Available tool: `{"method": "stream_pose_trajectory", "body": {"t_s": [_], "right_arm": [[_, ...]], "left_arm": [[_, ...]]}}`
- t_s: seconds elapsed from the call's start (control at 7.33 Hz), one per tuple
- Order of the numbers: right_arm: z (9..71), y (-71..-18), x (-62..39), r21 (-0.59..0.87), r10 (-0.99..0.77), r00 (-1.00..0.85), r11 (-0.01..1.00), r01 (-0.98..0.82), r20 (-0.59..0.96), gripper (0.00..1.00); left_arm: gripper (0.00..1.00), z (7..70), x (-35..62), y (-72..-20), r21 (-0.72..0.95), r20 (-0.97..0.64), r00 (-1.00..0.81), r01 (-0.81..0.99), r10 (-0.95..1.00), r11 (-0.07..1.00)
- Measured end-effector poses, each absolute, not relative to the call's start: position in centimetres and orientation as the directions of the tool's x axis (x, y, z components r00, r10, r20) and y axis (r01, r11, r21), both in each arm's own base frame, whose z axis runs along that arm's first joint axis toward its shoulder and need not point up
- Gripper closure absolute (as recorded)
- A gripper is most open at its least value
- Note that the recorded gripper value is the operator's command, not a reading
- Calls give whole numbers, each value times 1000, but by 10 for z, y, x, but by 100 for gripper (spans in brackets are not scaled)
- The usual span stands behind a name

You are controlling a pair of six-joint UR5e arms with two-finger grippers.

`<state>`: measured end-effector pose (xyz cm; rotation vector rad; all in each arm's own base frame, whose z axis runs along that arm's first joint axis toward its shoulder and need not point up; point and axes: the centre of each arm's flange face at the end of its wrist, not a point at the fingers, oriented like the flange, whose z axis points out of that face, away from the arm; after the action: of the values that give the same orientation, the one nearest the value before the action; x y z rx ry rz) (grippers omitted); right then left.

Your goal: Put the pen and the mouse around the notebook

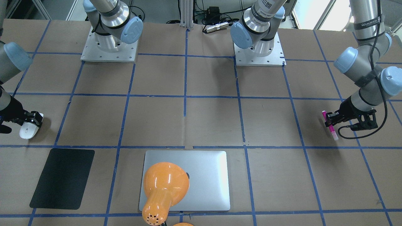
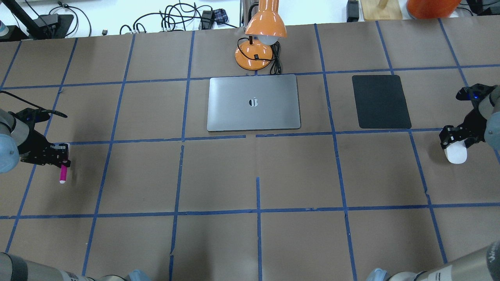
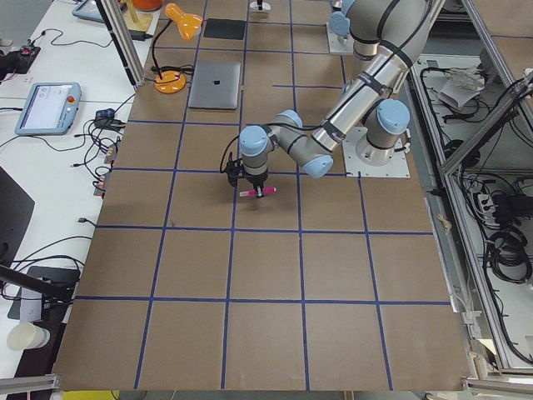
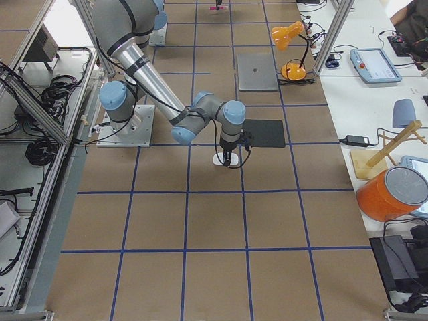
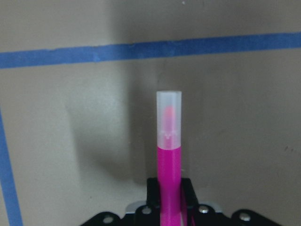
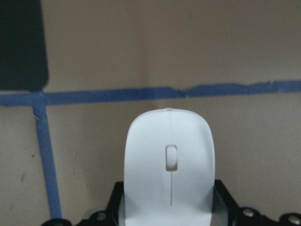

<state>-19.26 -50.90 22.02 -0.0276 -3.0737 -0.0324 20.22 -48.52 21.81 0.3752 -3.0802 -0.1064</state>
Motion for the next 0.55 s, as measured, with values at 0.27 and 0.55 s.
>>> {"method": "stream_pose_trajectory", "body": {"t_s": [0.27, 0.55], "right_arm": [[270, -571, -135, -38, -55, -996, 998, -58, 75, 67], [270, -644, -74, -73, -74, -997, 995, -75, 17, 67]], "left_arm": [[100, 255, 130, -508, 94, 12, -910, -413, -415, 906], [100, 272, 49, -520, 81, -11, -837, -546, -547, 834]]}}
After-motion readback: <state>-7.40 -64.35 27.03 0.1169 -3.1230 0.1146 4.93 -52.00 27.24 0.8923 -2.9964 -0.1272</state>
